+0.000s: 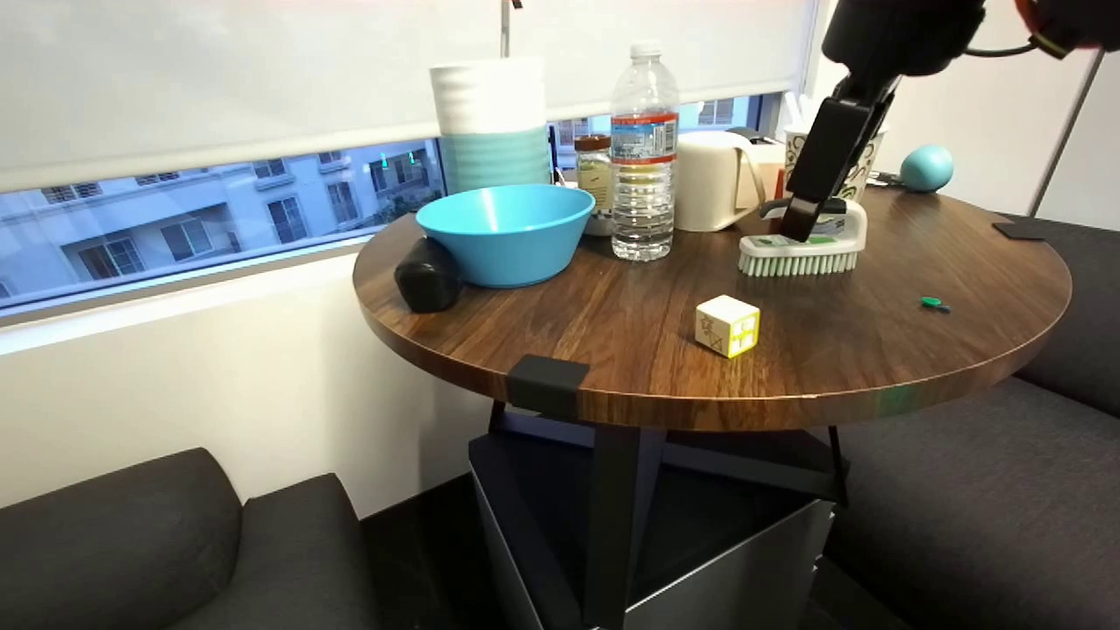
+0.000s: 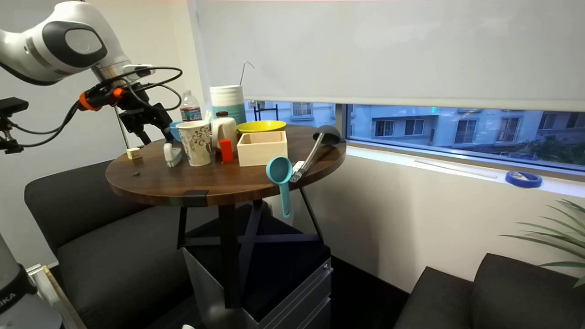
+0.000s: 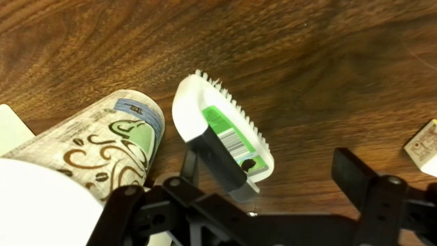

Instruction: Use the brush to sweep the small objects off of the table

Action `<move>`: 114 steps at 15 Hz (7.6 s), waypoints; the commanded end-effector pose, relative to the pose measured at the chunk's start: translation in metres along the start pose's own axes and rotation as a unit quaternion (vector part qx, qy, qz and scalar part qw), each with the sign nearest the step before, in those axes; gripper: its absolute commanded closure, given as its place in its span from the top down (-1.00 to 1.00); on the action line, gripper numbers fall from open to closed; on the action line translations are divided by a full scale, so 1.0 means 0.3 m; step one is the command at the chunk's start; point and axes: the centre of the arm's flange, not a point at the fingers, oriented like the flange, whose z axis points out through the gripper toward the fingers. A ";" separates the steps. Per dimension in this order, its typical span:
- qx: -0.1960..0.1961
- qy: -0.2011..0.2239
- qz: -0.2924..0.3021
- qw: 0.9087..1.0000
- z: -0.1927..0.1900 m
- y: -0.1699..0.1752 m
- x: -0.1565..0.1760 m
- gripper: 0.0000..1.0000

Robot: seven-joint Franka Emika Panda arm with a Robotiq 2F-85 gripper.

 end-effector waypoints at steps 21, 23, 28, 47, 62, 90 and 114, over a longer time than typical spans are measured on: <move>-0.007 0.011 -0.139 0.990 0.012 0.034 0.059 -0.98; -0.013 0.014 -0.150 0.989 -0.008 0.036 0.067 -0.96; -0.099 -0.017 -0.210 0.973 -0.035 -0.027 0.099 -0.96; -0.202 -0.040 -0.347 0.915 0.003 -0.204 -0.001 -0.96; -0.269 0.022 -0.425 0.864 0.108 -0.238 -0.115 -0.96; -0.161 -0.075 -0.479 0.860 0.095 -0.205 -0.162 -0.96; -0.077 -0.136 -0.523 0.838 0.053 -0.226 -0.239 -0.96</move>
